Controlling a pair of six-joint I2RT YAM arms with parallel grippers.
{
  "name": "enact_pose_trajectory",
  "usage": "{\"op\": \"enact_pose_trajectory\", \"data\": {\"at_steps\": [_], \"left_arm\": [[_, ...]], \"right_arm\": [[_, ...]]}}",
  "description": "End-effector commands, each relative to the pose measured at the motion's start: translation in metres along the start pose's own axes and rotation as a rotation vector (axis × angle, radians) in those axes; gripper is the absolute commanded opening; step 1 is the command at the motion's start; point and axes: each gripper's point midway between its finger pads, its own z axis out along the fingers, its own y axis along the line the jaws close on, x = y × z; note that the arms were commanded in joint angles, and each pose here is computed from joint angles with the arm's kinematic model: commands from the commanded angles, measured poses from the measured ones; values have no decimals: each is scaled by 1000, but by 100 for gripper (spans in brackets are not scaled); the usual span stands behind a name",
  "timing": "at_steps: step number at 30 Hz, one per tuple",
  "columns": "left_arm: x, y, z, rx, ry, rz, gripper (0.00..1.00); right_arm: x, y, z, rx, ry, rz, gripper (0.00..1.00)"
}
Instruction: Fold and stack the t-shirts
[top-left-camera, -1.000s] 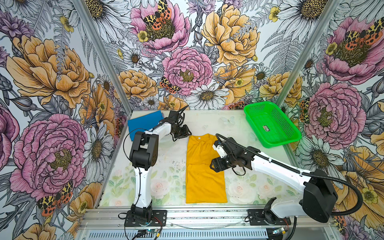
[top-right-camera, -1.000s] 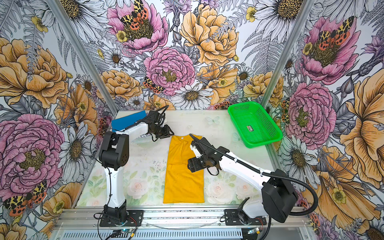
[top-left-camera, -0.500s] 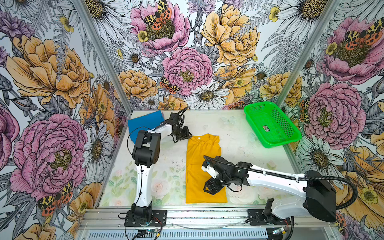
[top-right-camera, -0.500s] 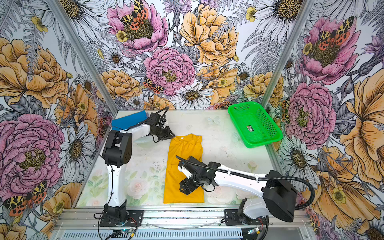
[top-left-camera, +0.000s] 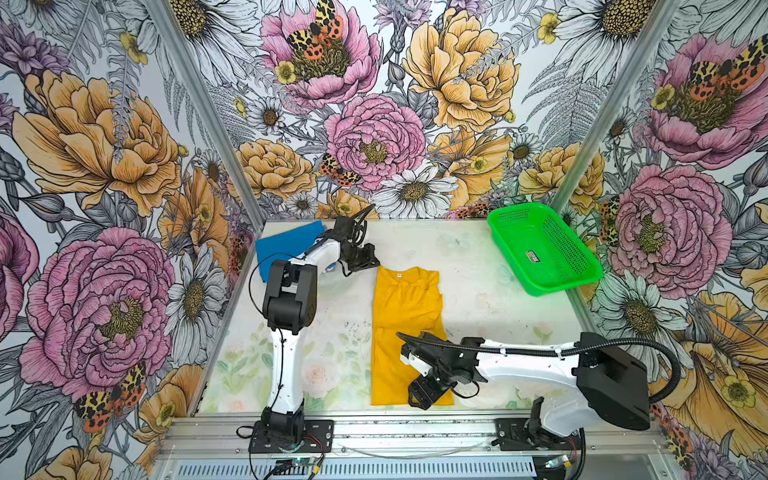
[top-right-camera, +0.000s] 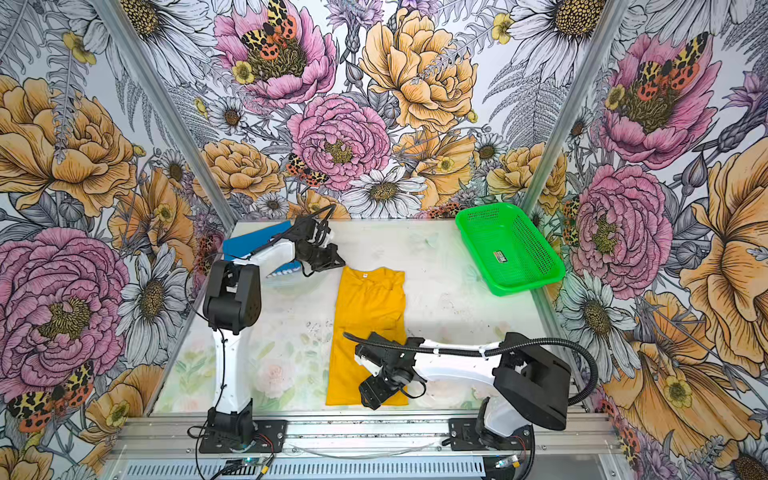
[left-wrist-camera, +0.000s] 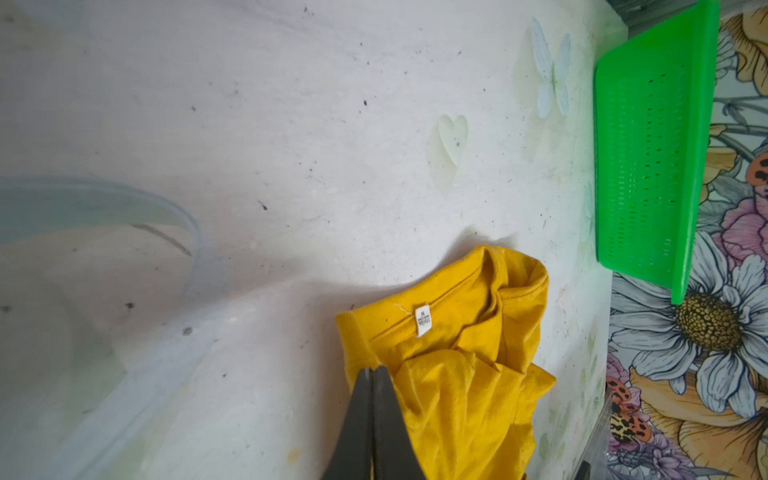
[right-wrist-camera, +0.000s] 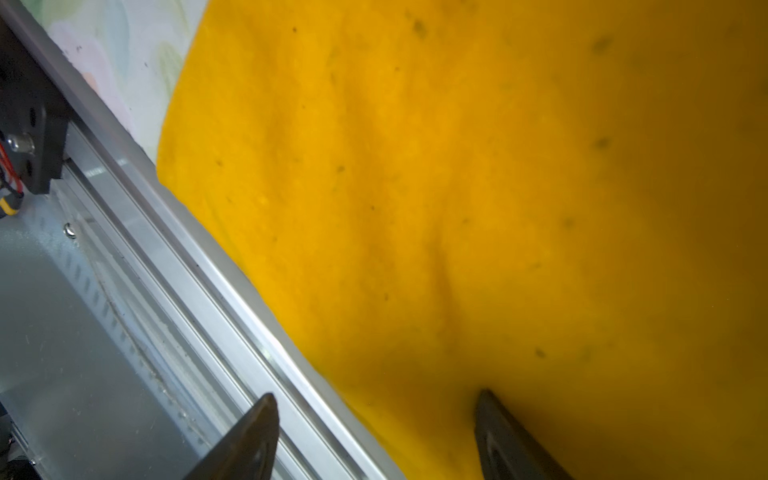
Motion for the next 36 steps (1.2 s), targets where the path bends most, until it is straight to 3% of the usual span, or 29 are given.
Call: {"op": "enact_pose_trajectory", "data": {"at_steps": [1,6,16,18,19,20,23,28,30,36], "left_arm": [[10,16,-7,-96,68,94,0],[13,39,-11,-229,112,122,0],[-42,7,1,-139,27,182,0],[-44,8,3,-135,34,176,10],[-44,9,3,-134,34,168,34],[-45,10,2,-135,32,162,52],[-45,9,-9,-141,21,151,96],[-39,-4,-41,-167,-27,141,99],[-31,-10,-57,-168,-71,106,99],[45,-8,-81,-159,-148,-62,99]], "right_arm": [[4,-1,6,-4,14,19,76],[7,-1,10,-12,38,17,76],[9,4,13,-41,62,-6,76],[8,6,12,-44,58,-12,77],[7,7,12,-45,56,-13,77],[4,8,10,-49,47,-16,77],[-12,17,-6,-78,-17,-31,80],[-54,19,-76,-130,-257,-1,91],[-63,0,-100,-103,-340,67,99],[-55,-76,-151,7,-466,361,99]]}}
